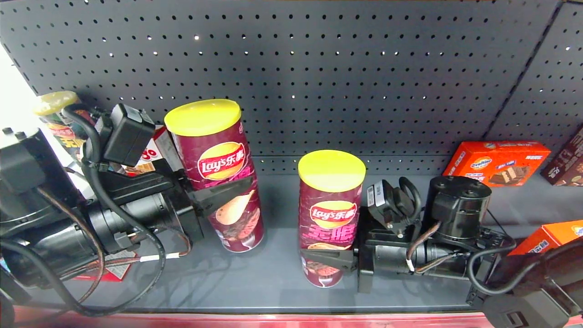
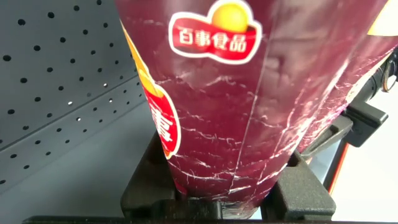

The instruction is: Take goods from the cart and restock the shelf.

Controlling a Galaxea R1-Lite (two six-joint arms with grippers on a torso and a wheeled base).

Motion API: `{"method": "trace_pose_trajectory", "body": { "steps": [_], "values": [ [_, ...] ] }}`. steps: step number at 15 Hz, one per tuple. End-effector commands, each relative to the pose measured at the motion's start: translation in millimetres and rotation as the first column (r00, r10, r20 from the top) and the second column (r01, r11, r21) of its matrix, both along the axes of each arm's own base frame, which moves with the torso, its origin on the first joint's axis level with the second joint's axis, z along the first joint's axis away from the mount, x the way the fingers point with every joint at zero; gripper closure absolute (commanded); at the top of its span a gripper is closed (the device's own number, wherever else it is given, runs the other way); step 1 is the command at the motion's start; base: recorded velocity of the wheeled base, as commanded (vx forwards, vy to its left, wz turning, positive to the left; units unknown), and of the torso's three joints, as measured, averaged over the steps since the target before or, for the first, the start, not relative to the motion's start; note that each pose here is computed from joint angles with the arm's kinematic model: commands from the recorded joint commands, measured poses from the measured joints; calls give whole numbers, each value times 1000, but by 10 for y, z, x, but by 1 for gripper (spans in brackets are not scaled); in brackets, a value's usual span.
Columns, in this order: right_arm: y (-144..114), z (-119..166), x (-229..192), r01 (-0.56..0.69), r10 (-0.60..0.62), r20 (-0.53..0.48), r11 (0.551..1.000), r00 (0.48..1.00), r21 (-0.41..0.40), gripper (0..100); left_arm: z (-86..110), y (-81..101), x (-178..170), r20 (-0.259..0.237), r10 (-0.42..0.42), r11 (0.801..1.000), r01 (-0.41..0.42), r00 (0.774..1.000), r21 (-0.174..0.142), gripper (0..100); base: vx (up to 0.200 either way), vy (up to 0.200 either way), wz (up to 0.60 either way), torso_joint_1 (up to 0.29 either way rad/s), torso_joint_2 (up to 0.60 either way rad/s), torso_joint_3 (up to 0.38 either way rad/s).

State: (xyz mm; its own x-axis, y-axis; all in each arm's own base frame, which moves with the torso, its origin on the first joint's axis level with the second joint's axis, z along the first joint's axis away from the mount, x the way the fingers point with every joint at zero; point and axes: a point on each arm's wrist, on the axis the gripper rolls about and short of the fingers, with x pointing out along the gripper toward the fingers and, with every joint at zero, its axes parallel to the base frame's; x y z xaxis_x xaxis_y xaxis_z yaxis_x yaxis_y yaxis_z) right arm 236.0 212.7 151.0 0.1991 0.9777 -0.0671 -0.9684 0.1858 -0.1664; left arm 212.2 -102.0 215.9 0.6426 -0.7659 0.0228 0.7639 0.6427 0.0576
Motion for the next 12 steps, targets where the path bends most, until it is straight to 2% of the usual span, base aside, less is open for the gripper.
{"method": "trace_pose_trajectory", "body": {
  "steps": [1,3,4,11,12],
  "values": [
    [-9,-13,-26,-3,3,-6,1000,1000,-6,100,-3,-1,3,-1,0,1000,0,1000,0,100,0,0,0,0,0,0],
    [-41,-61,-64,-2,2,-6,1000,1000,-8,100,-15,-3,-2,-5,-2,1000,2,1000,2,100,0,0,0,0,0,0],
    [-47,-58,-68,6,-6,-2,1000,1000,-5,0,-32,-1,-7,-11,-3,1000,3,1000,5,100,0,0,0,0,0,0],
    [-159,53,-176,33,-33,20,999,999,12,0,-65,3,-17,-21,-2,1000,2,1000,10,100,0,0,0,0,0,0],
    [-291,142,-317,38,-39,32,999,999,26,0,-77,3,-16,-25,-2,1000,2,1000,12,100,0,0,0,0,0,0]
  ]
}}
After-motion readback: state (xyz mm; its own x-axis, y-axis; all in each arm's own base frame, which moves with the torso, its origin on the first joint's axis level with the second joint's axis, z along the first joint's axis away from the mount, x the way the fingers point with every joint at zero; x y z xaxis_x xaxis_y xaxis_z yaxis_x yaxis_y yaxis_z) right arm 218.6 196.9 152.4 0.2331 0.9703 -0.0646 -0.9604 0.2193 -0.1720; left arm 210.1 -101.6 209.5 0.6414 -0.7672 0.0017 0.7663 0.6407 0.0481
